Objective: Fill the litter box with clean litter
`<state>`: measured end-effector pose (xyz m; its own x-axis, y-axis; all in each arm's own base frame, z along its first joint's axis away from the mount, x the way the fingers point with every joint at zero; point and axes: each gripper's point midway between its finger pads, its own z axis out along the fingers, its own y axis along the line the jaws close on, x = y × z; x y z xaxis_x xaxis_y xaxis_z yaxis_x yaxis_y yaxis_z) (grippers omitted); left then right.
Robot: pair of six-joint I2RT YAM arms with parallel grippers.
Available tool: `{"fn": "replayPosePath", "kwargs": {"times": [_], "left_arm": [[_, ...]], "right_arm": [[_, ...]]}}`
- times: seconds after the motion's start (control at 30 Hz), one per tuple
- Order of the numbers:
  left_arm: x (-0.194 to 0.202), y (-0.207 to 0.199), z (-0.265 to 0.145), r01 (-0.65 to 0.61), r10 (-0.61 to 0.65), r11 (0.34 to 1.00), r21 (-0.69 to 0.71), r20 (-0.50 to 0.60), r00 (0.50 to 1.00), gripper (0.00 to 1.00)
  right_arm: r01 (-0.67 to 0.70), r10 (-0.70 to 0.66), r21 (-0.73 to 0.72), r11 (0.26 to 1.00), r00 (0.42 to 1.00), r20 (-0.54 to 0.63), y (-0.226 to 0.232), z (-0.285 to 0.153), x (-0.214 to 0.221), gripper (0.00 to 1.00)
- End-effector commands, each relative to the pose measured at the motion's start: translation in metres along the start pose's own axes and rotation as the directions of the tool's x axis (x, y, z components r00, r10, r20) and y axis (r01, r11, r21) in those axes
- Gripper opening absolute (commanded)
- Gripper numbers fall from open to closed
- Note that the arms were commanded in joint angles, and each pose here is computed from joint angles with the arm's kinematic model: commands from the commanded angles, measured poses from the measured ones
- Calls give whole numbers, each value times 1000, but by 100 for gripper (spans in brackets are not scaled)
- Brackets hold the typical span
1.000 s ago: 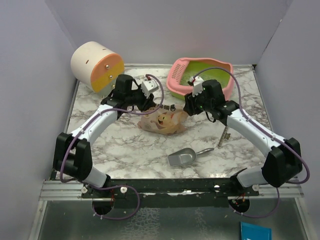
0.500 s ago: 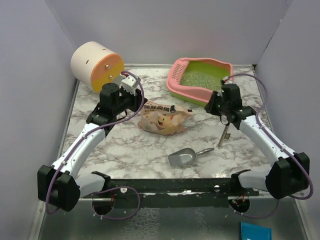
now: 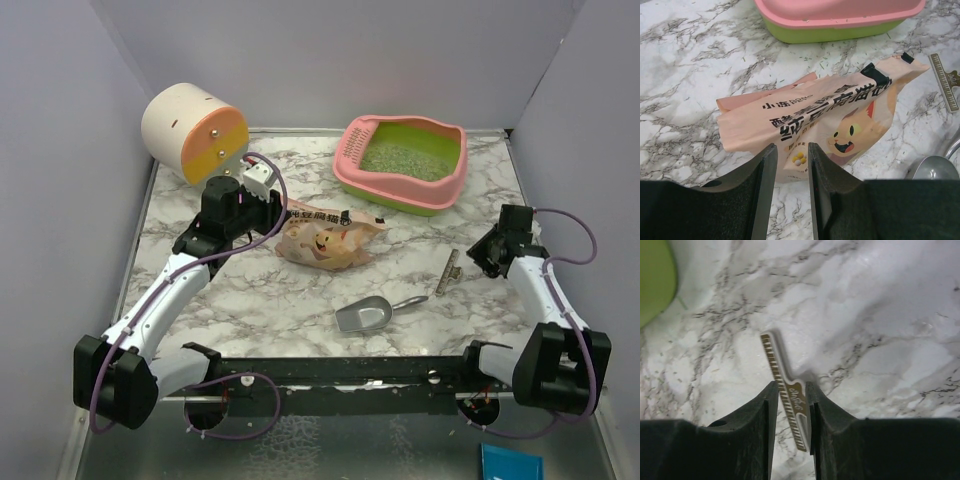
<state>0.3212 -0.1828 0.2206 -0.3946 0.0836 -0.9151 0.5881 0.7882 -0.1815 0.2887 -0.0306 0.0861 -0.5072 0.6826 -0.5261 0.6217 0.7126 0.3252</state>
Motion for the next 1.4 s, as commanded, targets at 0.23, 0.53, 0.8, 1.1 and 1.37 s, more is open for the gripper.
{"fn": "replayPosePath", "kwargs": {"times": [0.23,0.53,0.8,1.1,1.37], "left_arm": [[-11,-6,-3,-15,14,1000,27,32,999,34],[-8,-5,0,-14,13,1000,27,22,1000,34],[-7,-6,0,-10,10,999,31,18,1000,35],[-25,-42,-7,4,-27,976,216,102,994,44],[-47,-71,-8,-32,4,918,395,72,997,45]], "right_arm": [[-33,22,-83,996,992,-127,-13,32,29,29],[5,-28,-153,988,989,-145,-10,30,41,31],[30,-74,-269,963,985,-155,5,24,48,1],[351,-229,-657,667,936,268,90,-93,-9,1],[474,-445,-877,82,804,393,179,-190,20,1]]}}
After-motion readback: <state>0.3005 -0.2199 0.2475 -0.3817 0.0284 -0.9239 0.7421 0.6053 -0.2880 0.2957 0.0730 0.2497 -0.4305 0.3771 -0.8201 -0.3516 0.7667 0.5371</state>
